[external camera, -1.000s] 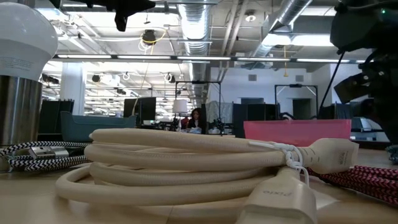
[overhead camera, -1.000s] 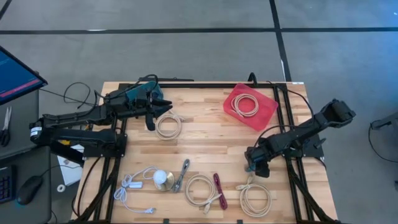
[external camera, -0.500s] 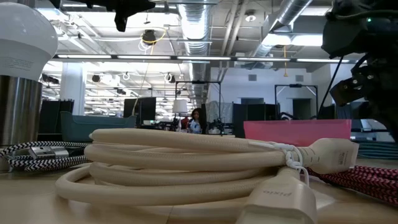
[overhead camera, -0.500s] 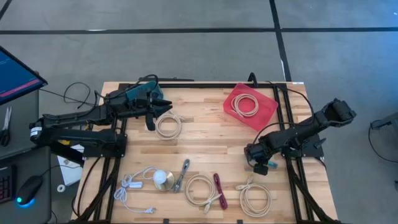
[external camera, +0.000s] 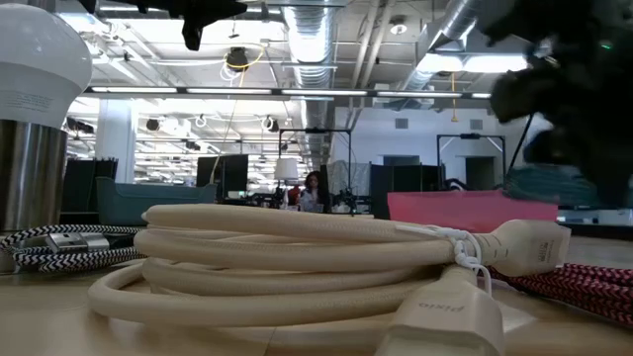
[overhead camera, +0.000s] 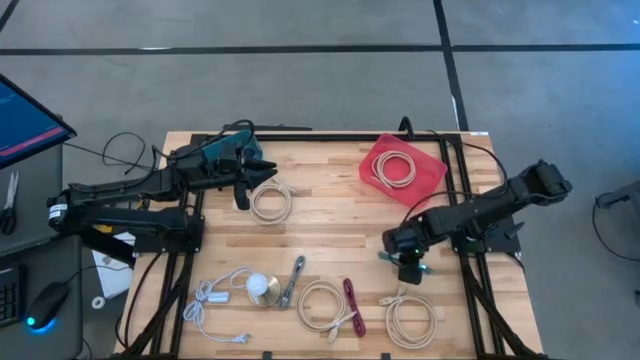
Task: Pick & Place USB Port
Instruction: Put the blue black charger cable into blue bin
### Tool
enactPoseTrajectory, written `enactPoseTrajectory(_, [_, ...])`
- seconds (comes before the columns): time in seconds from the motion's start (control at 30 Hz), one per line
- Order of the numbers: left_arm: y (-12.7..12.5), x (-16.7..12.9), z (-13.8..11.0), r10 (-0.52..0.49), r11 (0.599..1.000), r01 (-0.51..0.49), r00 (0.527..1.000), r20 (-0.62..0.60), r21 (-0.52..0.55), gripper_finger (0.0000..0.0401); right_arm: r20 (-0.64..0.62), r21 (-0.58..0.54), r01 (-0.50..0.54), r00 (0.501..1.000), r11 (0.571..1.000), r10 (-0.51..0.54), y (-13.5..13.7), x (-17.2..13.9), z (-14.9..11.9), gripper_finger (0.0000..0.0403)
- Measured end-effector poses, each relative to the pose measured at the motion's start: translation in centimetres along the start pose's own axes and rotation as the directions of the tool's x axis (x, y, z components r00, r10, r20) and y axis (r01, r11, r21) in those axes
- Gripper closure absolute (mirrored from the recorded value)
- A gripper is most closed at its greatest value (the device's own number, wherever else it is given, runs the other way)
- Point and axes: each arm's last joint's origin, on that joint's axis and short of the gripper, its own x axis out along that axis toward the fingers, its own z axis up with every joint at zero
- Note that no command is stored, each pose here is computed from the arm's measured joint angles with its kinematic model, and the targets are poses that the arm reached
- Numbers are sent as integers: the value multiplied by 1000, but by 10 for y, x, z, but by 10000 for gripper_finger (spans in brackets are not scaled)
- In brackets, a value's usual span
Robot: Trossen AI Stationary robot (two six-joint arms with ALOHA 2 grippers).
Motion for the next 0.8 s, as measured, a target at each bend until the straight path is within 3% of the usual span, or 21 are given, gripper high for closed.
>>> enactPoseTrajectory(0.23, [0,0,0,0,1000,0,1000,2,0,309,259,48,36,965,998,-47,-7,-39,45,397])
enactPoseTrajectory(0.5, [0,0,1,-3,1000,3,1000,13,1,309,617,104,66,778,992,-117,-18,-101,97,397])
enactPoseTrajectory(0.63, [-1,0,2,-5,1000,5,1000,23,-2,309,709,111,84,692,990,-139,-26,-119,110,397])
enactPoseTrajectory(0.8, [-1,0,2,-6,999,7,1000,28,-49,309,754,129,93,638,987,-158,-37,-128,116,397])
